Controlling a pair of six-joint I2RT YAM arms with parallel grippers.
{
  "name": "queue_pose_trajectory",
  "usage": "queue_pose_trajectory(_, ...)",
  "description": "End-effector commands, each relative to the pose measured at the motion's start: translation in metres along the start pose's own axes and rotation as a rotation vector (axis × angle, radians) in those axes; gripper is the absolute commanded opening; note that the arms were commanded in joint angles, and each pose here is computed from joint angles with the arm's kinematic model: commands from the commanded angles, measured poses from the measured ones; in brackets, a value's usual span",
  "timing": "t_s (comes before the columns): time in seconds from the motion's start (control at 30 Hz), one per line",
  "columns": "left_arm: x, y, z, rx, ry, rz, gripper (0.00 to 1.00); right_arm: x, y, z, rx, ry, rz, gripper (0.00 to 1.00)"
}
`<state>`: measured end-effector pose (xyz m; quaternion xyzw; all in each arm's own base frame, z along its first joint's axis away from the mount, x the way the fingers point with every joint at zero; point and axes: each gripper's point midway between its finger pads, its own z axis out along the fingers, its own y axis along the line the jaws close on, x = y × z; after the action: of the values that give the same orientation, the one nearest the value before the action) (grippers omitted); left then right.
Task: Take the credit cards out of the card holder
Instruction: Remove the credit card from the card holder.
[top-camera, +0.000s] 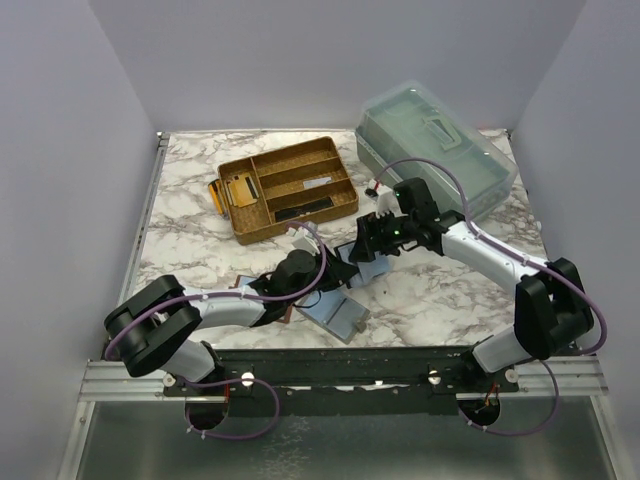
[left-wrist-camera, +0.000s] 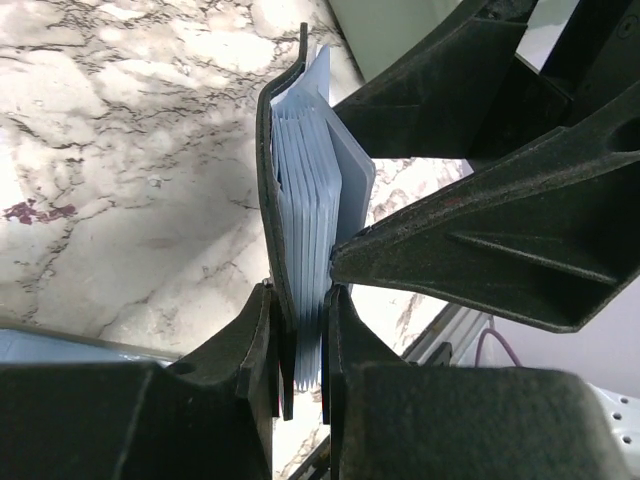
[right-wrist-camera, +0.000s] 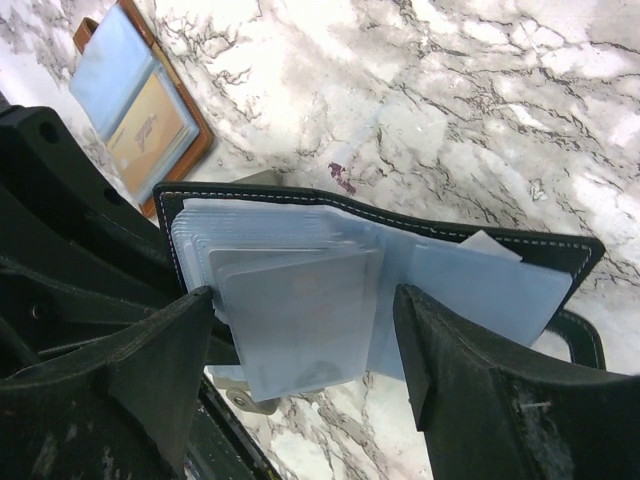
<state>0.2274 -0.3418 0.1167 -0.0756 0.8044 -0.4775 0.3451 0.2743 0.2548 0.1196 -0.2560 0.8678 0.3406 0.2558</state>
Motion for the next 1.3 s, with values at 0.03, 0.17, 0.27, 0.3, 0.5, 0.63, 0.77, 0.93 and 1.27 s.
queue_pose_trajectory(0.03, -0.022, -0.024, 0.003, 0.034, -0.097, 0.003, 0.0, -0.006, -0.005, 0.003, 0.052, -0.005, -0.008, 0.73)
queue_pose_trajectory(0.17, -0.025, -0.021, -0.003, 0.029, -0.114, 0.012, 0.0, -0.008, -0.004, -0.004, 0.071, -0.034, -0.02, 0.68)
queue_pose_trajectory(0.27, -0.027, -0.022, -0.007, 0.034, -0.118, 0.018, 0.0, -0.005, -0.011, -0.004, 0.101, -0.034, -0.02, 0.66)
queue_pose_trajectory(0.3, -0.027, -0.023, -0.008, 0.037, -0.117, 0.018, 0.0, -0.004, -0.012, -0.004, 0.107, -0.033, -0.022, 0.66)
queue_pose_trajectory(0.5, -0.024, -0.021, -0.012, 0.04, -0.108, 0.015, 0.0, -0.005, -0.01, -0.003, 0.095, -0.029, -0.019, 0.65)
queue_pose_trajectory(0.63, -0.025, -0.02, -0.015, 0.039, -0.116, 0.014, 0.0, -0.006, -0.009, -0.005, 0.084, -0.031, -0.019, 0.64)
queue_pose_trajectory(0.77, -0.028, -0.019, -0.021, 0.037, -0.127, 0.019, 0.0, -0.007, -0.014, -0.01, 0.086, -0.038, -0.008, 0.53)
queue_pose_trajectory(0.93, -0.028, -0.019, -0.028, 0.039, -0.126, 0.019, 0.0, -0.007, -0.017, -0.015, 0.078, -0.05, 0.002, 0.45)
queue_pose_trajectory(1.27, -0.031, -0.03, -0.042, 0.09, -0.132, 0.041, 0.0, -0.011, 0.021, -0.022, -0.18, -0.045, 0.042, 0.16)
